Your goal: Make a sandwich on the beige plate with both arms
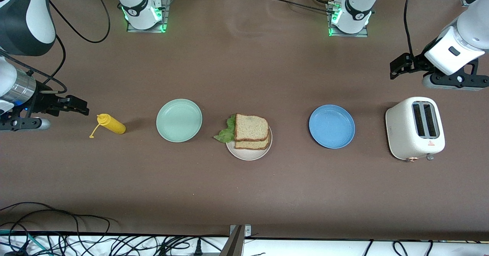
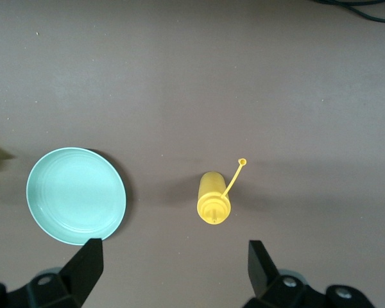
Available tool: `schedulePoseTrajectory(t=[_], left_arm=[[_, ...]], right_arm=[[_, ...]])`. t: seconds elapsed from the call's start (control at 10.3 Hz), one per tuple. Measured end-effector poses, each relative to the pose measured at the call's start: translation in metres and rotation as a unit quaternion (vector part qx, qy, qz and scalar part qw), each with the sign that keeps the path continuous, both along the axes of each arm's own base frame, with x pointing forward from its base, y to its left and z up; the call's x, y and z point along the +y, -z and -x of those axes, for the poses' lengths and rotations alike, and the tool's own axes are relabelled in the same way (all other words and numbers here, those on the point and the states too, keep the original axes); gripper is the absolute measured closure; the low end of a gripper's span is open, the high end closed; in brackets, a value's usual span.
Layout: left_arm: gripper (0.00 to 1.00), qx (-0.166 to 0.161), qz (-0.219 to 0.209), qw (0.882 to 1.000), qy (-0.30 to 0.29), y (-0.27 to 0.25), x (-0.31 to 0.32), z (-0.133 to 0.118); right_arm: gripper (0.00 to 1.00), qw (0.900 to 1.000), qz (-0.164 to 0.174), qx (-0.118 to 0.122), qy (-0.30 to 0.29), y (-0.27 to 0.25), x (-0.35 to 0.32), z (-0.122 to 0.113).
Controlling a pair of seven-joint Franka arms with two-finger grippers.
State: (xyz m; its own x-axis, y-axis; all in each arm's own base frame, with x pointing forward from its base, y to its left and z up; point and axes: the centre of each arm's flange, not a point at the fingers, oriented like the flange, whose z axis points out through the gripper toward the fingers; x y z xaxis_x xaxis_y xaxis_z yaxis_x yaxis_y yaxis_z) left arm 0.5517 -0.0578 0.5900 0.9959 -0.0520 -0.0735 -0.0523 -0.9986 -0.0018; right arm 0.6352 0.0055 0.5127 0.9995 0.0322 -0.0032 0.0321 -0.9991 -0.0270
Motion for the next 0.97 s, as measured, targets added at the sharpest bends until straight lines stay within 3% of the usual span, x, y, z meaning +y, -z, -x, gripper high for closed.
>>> schedulePoseTrajectory(t=[0.49, 0.97], left_arm=[[0.00, 0.000, 0.000, 1.000, 0.000, 0.000, 0.000, 0.000], [0.00, 0.000, 0.000, 1.000, 0.000, 0.000, 0.000, 0.000]], right_arm=[[0.00, 1.000, 0.003, -0.018, 0.014, -0.020, -0.018, 0.001], [0.00, 1.000, 0.001, -0.012, 0.005, -0.019, -0.007, 0.002]])
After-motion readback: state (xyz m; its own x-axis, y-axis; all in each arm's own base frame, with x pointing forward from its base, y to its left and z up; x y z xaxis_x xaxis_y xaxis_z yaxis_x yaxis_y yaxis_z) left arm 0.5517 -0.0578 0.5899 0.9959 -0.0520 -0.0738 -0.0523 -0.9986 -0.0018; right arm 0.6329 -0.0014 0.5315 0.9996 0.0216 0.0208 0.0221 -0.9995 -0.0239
